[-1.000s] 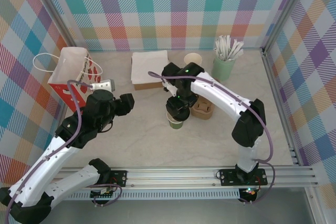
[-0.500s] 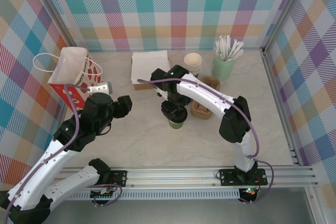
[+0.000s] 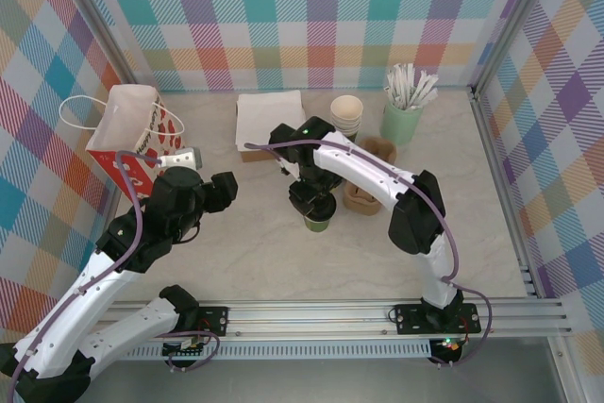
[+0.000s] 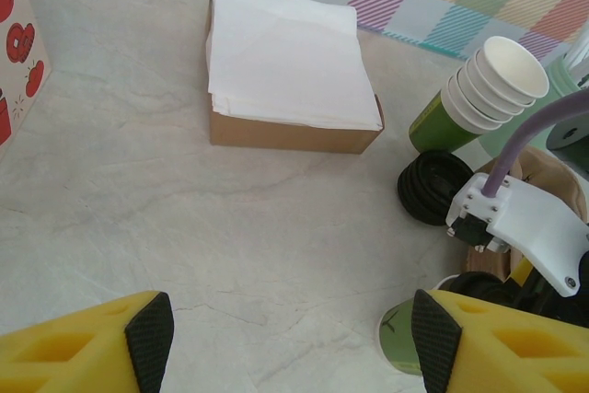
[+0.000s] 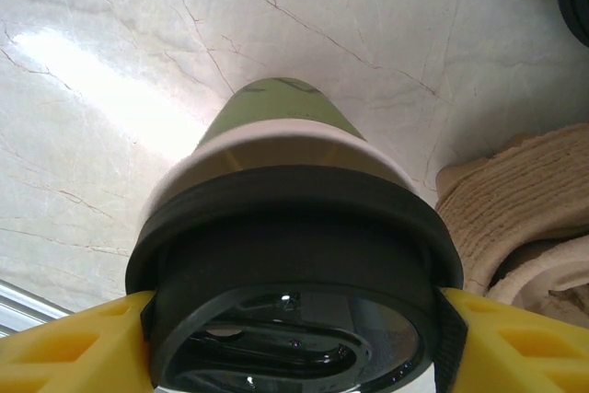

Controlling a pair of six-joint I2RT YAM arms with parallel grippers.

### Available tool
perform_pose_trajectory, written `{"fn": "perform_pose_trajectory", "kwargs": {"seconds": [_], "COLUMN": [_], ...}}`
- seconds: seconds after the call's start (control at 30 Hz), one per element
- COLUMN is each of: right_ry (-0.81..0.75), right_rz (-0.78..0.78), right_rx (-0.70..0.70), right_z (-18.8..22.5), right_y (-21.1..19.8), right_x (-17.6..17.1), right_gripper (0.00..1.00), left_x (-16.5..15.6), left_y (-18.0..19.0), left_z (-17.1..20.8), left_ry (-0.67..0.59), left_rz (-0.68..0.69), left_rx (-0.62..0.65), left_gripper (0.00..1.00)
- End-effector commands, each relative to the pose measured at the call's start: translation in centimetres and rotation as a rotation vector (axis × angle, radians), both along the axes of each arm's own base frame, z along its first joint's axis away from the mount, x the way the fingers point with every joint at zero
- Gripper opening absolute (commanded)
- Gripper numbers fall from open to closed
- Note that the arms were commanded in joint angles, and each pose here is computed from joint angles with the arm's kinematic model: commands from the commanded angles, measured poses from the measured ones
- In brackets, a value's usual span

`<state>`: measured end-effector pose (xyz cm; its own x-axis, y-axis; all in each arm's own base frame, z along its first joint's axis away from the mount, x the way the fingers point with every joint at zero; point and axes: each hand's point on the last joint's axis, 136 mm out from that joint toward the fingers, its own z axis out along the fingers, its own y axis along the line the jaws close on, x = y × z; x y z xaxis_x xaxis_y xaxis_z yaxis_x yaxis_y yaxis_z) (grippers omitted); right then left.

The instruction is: Pack the takeout coffee

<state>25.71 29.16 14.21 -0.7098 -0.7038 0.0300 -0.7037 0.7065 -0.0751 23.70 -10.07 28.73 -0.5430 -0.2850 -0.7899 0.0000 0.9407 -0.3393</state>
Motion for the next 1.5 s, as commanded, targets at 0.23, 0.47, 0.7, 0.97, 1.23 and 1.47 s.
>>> {"fn": "perform_pose_trajectory", "kwargs": {"seconds": [0.23, 0.47, 0.7, 0.97, 1.23, 1.47], "right_ry": [0.028, 0.032, 0.015, -0.002, -0.051, -0.026], "right_rz": [0.017, 0.011, -0.001, -0.015, -0.092, -0.234], "right_rx": [0.012, 0.004, 0.035, 0.051, 0.177, 0.288], "right_z": [-0.3, -0.5, 0.5, 2.2, 6.3, 6.3], "right_y": [0.8, 0.8, 1.1, 0.9, -0.7, -4.0], "right_x": [-0.5, -0.5, -0.4, -0.5, -0.4, -0.2], "right_gripper": [0.71, 0.78, 0.88, 0.99, 1.0, 0.94], "left_x": [0.1, 0.1, 0.1, 0.0, 0.4, 1.5], "left_y": [0.3, 0.3, 0.1, -0.3, -3.6, -8.5], "left_z": [-0.4, -0.4, -0.3, -0.7, -2.1, -3.8], "left_ry": [0.0, 0.0, 0.001, 0.018, 0.098, 0.211], "left_rz": [0.02, 0.019, 0.016, 0.007, -0.093, -0.216], "left_rx": [0.001, 0.0, -0.006, -0.034, -0.125, -0.274], "left_gripper": [0.71, 0.72, 0.72, 0.72, 0.73, 0.74]}}
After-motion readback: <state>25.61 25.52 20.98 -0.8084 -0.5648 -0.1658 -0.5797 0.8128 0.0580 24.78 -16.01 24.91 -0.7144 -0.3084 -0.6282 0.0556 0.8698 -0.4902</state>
